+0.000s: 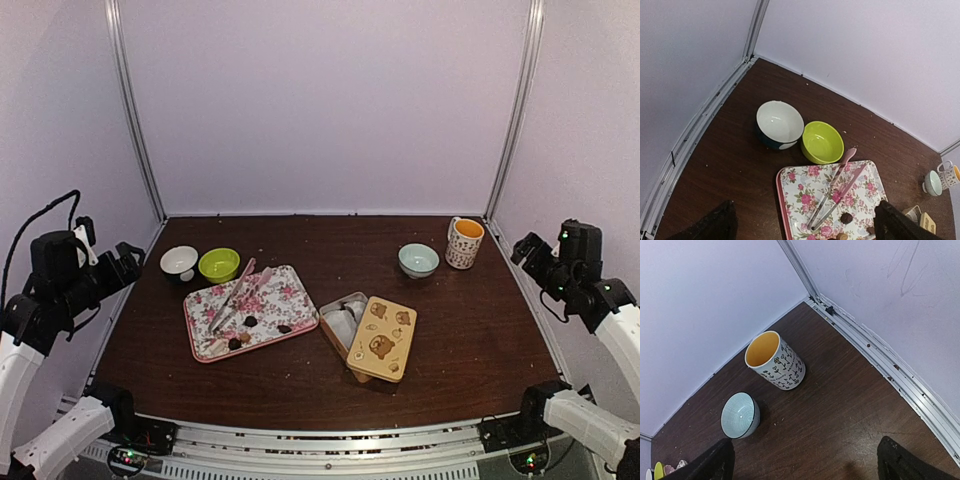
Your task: Pack the chocolate
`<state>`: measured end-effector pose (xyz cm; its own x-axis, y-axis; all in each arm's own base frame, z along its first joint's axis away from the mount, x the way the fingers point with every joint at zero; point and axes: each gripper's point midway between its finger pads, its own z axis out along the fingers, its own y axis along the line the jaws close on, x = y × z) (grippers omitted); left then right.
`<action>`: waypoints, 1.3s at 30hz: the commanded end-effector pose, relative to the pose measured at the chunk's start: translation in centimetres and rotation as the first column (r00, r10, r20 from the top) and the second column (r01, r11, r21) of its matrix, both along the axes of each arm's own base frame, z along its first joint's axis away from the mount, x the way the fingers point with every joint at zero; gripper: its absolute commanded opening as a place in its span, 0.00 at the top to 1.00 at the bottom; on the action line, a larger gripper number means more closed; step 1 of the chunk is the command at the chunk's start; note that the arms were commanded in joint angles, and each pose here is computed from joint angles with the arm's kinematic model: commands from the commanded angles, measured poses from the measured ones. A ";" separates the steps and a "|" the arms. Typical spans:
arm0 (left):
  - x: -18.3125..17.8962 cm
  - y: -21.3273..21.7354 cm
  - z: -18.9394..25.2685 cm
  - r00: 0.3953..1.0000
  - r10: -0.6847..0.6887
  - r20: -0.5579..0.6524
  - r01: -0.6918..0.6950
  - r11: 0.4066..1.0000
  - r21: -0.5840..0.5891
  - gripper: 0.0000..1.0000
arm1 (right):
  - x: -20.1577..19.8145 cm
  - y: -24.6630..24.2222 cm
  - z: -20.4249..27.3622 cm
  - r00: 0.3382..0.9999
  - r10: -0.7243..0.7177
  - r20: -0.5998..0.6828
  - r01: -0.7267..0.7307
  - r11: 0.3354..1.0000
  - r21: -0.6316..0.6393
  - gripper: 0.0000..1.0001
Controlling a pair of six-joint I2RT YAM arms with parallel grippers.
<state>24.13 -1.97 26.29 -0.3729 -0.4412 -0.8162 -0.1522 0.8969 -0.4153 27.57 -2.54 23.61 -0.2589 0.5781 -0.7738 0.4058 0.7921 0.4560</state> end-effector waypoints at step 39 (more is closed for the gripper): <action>4.1 -11.5 -7.0 0.835 -0.547 -0.065 0.529 0.828 -0.185 0.02 | 1.1 21.9 -15.4 0.637 0.758 -0.138 -0.610 0.606 0.510 0.26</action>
